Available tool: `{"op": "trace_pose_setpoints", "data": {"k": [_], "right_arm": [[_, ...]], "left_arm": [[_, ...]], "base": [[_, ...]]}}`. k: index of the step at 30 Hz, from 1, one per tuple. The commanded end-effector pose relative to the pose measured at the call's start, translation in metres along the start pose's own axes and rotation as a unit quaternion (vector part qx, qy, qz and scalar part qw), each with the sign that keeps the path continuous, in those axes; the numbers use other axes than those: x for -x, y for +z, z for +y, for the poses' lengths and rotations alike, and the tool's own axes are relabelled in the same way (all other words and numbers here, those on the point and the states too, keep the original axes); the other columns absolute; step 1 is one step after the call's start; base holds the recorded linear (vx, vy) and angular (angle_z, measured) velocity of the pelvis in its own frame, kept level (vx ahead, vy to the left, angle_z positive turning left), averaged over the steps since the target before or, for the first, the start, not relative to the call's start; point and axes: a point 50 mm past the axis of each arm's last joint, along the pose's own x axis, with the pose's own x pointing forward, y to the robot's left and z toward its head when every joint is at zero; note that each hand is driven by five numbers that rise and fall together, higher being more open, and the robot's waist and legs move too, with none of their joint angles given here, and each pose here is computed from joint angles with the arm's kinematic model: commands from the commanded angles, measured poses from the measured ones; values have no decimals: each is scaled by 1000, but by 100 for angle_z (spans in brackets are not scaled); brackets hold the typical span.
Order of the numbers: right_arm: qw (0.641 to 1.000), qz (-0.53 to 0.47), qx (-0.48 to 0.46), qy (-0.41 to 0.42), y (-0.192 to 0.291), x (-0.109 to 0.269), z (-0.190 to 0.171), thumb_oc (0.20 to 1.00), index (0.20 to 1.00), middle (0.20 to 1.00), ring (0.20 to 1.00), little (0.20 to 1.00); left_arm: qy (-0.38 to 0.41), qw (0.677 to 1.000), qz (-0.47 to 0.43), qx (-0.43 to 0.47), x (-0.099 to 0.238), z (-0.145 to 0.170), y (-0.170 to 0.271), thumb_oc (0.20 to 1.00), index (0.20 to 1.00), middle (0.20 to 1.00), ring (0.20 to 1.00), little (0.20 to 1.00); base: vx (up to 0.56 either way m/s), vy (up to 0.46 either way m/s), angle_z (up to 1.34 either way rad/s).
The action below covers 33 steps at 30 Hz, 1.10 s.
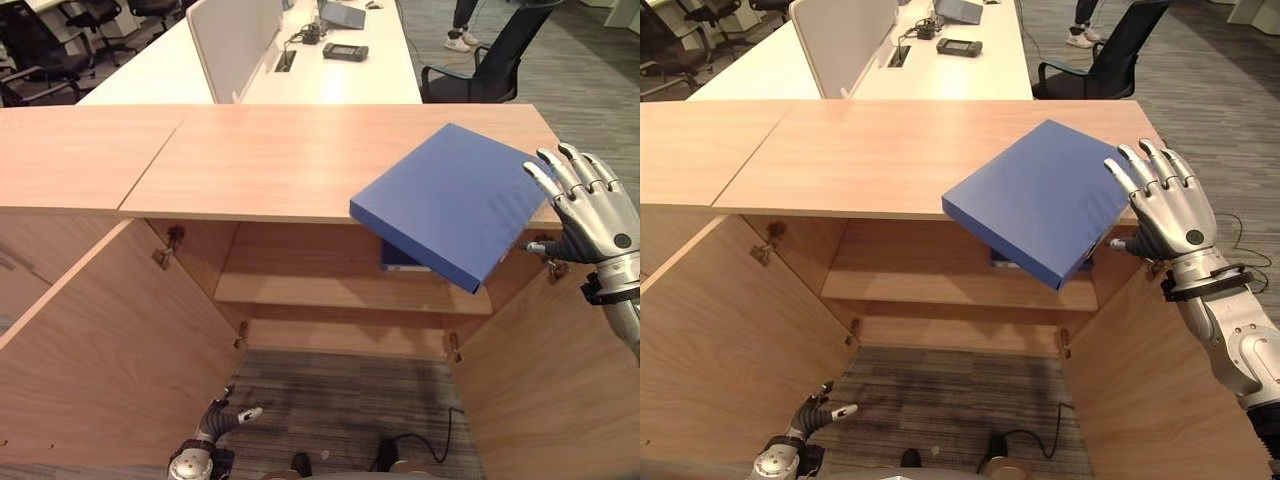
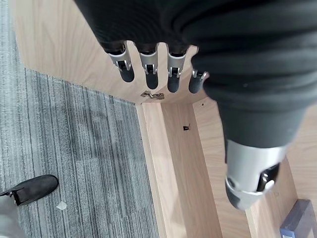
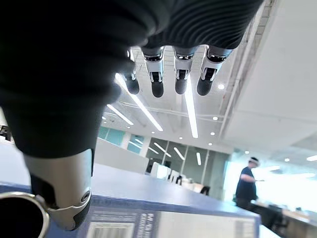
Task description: Put the empty folder in the office cabinet
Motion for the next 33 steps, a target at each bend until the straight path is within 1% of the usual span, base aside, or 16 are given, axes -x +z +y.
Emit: {"op": "trace_pose_setpoints", "data": {"k": [1,11,33], "right_arm": [[999,-28,12,-39,1,-21,-19,1000,1000,1000,1000,1000],[998,-28,-37,-36,12,-22,-10,1000,1000,1000,1000,1000],[997,-15,-76,13,20,-13,14,1000,1000,1000,1000,1000]], "left_arm": [[23,998,-63,-15,-10,21,30,1000,1000,1000,1000,1000],[32,997,-73,-9,-9,25,34,1000,1000,1000,1000,1000],[38,996,-81,5,-8,26,37,1000,1000,1000,1000,1000]], "base": [[0,-2,7],[-2,-2,1],[-2,-2,2]]}}
